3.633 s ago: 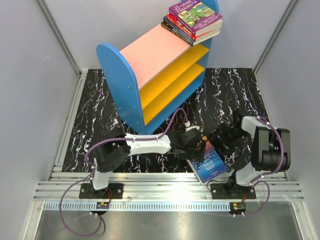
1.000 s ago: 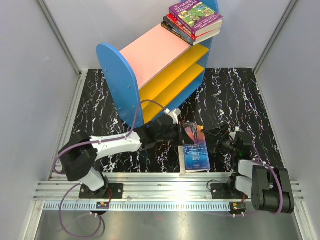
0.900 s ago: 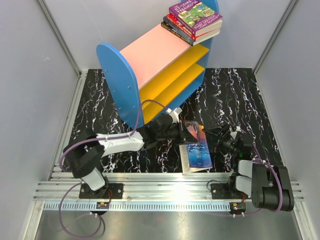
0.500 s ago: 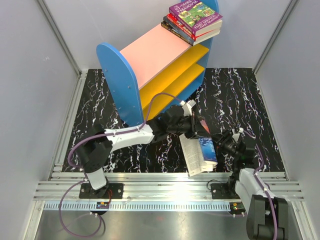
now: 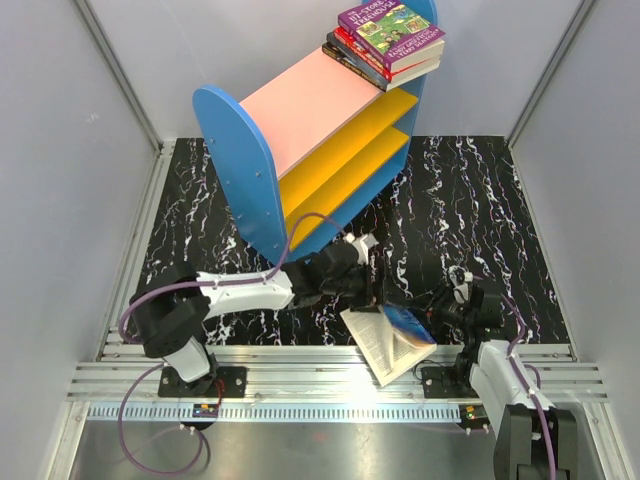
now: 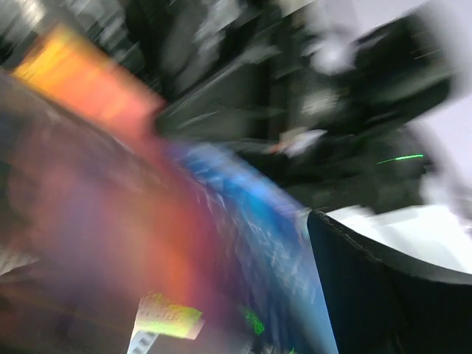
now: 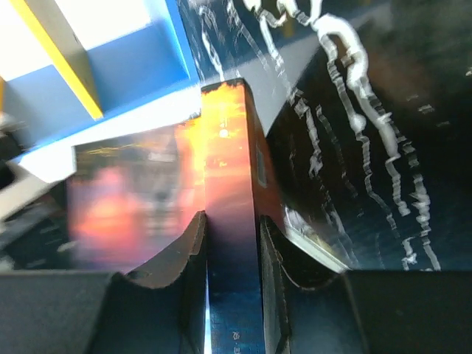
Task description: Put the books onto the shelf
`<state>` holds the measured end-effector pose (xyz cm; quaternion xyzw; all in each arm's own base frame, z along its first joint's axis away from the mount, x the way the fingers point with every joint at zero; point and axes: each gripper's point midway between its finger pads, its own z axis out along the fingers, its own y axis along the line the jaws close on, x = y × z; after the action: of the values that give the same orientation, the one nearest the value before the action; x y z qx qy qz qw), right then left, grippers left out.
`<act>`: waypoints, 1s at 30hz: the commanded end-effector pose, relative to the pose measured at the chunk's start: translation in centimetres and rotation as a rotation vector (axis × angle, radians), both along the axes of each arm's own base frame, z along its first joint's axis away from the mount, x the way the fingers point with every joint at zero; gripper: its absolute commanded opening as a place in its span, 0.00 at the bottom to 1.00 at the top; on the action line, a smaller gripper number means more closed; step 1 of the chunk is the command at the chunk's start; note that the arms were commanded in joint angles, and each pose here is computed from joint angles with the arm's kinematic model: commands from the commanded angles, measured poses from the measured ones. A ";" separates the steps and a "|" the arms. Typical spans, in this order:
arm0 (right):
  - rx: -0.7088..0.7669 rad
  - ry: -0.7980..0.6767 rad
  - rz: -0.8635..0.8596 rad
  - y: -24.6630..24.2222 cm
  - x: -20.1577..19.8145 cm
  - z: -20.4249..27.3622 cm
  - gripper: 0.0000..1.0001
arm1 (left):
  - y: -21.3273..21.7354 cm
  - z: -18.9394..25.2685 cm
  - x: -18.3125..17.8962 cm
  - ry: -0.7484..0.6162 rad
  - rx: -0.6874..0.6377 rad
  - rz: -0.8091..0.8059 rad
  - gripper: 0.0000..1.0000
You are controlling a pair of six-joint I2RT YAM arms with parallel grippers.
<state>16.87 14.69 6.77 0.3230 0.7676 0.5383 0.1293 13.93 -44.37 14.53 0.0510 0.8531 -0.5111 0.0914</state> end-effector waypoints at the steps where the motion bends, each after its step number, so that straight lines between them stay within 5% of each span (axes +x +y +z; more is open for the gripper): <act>1: 0.073 -0.148 0.191 1.6 -1.1 5.1 0.00 | 2.5 -6.1 -3.2 0.033 0.190 -0.026 0.87; 8: -0.097 -0.063 0.136 0.3 -0.5 3.0 0.00 | 3.5 -5.7 -6.2 -0.001 0.282 -0.093 0.86; 16: -0.079 -0.061 0.160 0.4 0.3 3.1 0.02 | 6.9 -8.4 -7.9 0.022 0.410 -0.118 0.86; 23: -0.138 -0.051 0.196 0.1 -0.8 2.2 0.01 | 7.9 -11.9 -8.9 0.056 0.473 -0.173 0.68; 30: -0.082 -0.040 0.182 0.6 -2.0 2.4 0.02 | 6.6 -14.0 -8.4 0.063 0.511 -0.178 0.79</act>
<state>15.72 14.31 7.18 0.2282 0.8339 0.4826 0.1402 5.54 -37.69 2.00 0.1154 0.9438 -0.3098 0.0043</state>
